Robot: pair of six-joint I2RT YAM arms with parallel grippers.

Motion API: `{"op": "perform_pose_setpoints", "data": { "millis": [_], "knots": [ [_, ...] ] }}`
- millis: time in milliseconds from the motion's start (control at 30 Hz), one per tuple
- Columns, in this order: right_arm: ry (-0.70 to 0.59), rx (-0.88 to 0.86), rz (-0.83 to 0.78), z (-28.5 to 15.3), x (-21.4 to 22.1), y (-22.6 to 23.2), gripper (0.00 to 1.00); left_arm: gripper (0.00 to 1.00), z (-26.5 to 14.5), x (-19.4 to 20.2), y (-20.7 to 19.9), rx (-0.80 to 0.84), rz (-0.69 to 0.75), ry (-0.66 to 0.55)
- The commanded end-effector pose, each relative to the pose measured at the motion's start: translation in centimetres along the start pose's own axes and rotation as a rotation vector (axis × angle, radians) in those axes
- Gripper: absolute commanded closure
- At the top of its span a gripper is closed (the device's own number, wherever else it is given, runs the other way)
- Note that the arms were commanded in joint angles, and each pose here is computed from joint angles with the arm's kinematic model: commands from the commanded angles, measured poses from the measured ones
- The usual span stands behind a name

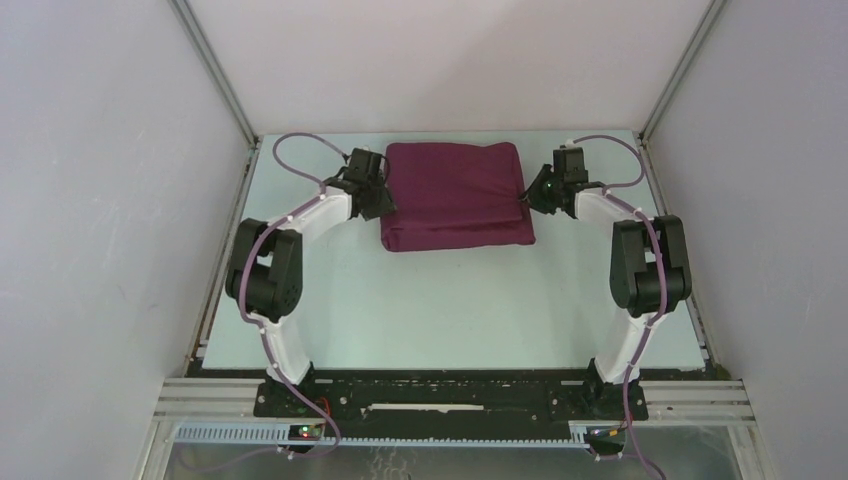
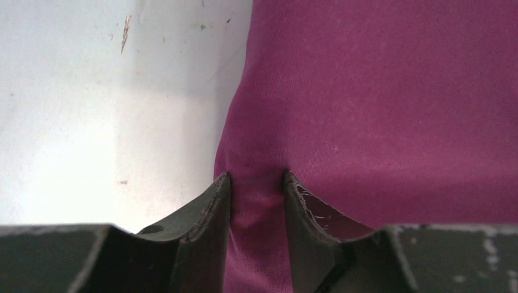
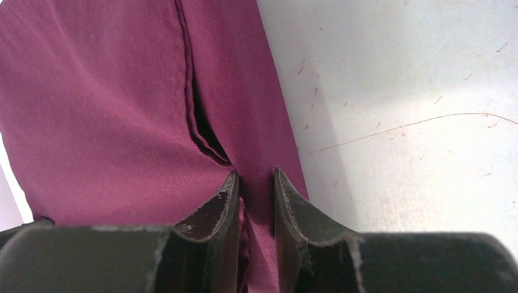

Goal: Open and lay out the surgical kit
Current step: Move the surgical kit at the center of the board.

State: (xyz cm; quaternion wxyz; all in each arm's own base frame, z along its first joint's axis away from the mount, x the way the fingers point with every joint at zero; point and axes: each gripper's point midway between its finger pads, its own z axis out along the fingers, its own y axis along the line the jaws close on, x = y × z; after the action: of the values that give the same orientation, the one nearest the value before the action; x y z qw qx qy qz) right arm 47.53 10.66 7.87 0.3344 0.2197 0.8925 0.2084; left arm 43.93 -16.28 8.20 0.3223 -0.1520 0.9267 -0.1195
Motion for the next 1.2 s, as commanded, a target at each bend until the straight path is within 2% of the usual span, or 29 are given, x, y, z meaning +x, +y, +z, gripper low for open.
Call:
{"op": "perform_pose_setpoints", "data": {
  "millis": [0, 267, 567, 800, 1167],
  "knots": [
    [-0.139, 0.045, 0.041, -1.7, -4.2, -1.1, 1.0, 0.63, 1.0, -2.8, -2.4, 0.04, 0.017, -0.047],
    [-0.137, -0.019, 0.038, -1.3, -5.6, -1.2, 1.0, 0.65, 1.1, -3.7, -3.4, 0.06, 0.039, -0.046],
    [-0.077, -0.075, -0.002, 0.5, -6.5, 1.6, 1.0, 0.66, 0.9, -4.4, -3.7, 0.059, 0.051, -0.052],
    [-0.061, -0.067, -0.012, 1.1, -5.4, 3.1, 1.0, 0.66, 0.8, -5.5, -3.5, 0.057, 0.063, -0.059],
    [-0.03, -0.056, -0.003, 1.6, -3.7, 2.5, 1.0, 0.66, 1.1, -6.4, -3.1, 0.05, 0.076, -0.059]
  ]
}}
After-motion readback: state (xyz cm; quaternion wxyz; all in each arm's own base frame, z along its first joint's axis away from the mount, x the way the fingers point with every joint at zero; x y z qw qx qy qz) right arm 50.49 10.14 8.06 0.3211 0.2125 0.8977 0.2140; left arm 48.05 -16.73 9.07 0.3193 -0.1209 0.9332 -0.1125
